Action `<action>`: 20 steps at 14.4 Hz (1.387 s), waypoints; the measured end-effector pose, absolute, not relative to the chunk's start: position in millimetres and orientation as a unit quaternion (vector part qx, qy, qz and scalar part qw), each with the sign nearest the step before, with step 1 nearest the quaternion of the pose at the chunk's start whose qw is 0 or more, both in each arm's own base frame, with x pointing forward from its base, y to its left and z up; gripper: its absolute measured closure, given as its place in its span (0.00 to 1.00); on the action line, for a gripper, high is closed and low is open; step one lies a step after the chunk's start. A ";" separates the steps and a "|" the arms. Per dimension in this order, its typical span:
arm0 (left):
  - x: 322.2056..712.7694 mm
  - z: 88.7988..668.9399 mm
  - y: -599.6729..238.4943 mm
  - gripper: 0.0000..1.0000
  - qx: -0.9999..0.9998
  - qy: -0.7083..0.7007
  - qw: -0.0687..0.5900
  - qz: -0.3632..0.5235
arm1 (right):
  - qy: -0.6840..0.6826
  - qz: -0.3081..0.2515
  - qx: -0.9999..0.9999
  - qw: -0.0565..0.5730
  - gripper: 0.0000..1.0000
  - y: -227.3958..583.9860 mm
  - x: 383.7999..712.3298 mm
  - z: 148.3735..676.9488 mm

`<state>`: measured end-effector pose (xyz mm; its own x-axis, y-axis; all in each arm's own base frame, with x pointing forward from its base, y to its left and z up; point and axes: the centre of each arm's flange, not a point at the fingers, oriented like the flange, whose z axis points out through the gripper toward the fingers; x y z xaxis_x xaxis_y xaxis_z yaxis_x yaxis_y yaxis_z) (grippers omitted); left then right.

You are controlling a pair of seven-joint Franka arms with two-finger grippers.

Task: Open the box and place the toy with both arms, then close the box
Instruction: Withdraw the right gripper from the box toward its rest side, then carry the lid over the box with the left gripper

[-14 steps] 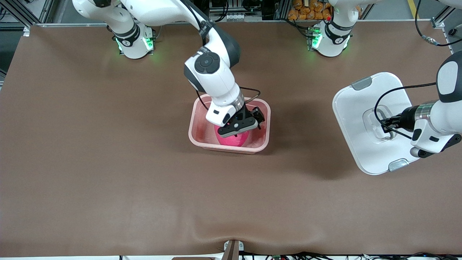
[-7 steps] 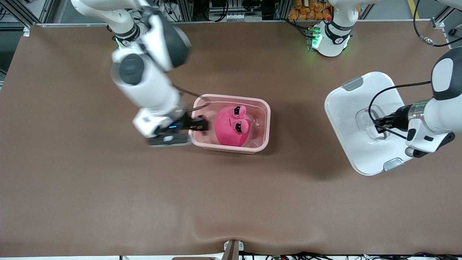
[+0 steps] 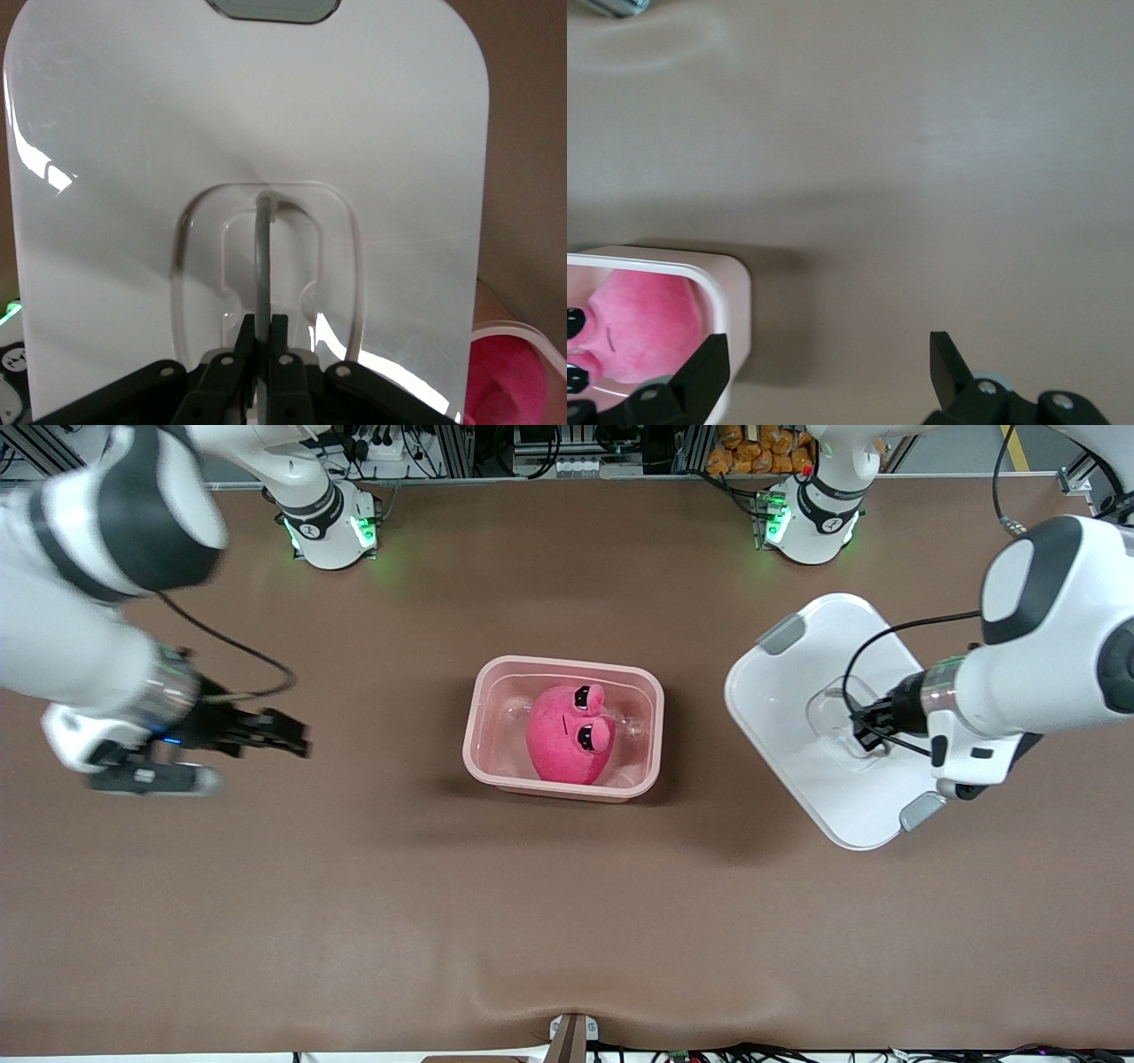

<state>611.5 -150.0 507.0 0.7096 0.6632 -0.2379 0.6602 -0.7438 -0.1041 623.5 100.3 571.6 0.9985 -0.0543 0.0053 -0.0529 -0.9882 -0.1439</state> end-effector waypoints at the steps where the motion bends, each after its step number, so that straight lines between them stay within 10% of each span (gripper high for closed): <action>1: 610.6 508.3 -158.8 0.93 -0.919 -0.373 0.005 0.126 | 0.022 -0.010 -0.997 0.073 0.00 82.4 617.3 582.2; 20: 515.5 465.6 -487.8 0.93 -0.783 -0.619 -0.042 -0.044 | 0.020 0.037 -0.999 0.020 0.00 -42.9 533.2 637.7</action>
<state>515.5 -487.8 465.6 0.2302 0.9730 0.0169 0.9657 -0.2305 0.1193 533.2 -42.9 637.7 0.9965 -0.0384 -0.0739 -0.0414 -0.9984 -0.0393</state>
